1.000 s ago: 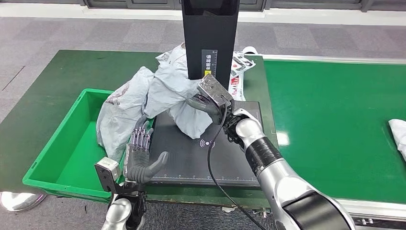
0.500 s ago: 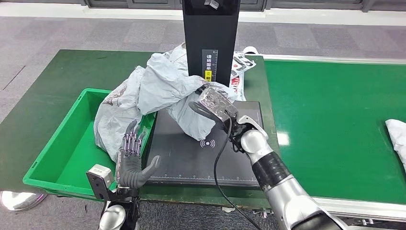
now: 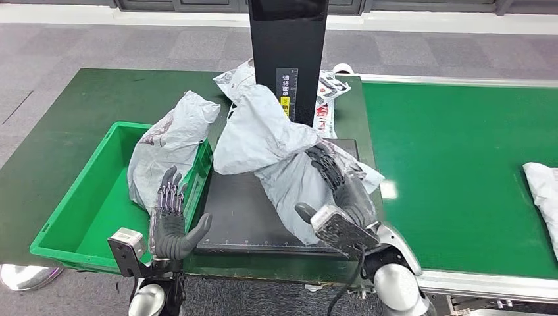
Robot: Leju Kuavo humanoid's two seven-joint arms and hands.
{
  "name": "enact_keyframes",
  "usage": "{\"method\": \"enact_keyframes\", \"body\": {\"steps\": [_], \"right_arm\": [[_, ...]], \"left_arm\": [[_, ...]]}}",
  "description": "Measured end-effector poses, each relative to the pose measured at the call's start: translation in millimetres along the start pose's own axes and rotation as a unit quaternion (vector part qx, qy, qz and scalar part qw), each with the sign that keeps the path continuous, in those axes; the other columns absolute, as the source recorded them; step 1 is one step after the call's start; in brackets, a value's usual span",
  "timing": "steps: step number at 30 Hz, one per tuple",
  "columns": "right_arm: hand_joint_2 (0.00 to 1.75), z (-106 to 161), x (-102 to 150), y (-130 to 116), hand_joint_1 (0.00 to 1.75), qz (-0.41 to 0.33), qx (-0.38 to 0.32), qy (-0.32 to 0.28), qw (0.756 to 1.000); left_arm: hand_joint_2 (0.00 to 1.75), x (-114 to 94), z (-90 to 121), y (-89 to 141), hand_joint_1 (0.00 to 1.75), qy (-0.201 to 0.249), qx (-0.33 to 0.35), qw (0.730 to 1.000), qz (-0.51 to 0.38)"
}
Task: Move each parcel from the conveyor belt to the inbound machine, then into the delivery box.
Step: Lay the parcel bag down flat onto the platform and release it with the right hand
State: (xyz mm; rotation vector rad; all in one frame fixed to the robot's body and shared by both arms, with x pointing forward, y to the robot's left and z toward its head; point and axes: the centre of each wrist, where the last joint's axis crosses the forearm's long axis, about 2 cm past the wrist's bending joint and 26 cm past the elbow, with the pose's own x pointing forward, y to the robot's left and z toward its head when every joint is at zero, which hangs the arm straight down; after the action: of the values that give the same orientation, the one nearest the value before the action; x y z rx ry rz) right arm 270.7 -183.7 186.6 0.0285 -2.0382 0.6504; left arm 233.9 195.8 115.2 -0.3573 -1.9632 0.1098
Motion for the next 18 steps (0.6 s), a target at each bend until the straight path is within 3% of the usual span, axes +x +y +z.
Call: {"method": "enact_keyframes", "body": {"steps": [9, 18], "right_arm": [[1.75, 18.0, 14.1, -10.2, 0.00, 0.011, -0.027, -0.012, 0.999], [1.75, 56.7, 6.4, -15.9, 0.00, 0.000, -0.023, 0.031, 0.999]], "left_arm": [[1.75, 0.3, -1.4, -1.7, 0.00, 0.002, -0.002, 1.000, 0.003], [1.75, 1.1, -12.0, -6.5, 0.00, 0.007, -0.024, 1.000, 0.007]]}}
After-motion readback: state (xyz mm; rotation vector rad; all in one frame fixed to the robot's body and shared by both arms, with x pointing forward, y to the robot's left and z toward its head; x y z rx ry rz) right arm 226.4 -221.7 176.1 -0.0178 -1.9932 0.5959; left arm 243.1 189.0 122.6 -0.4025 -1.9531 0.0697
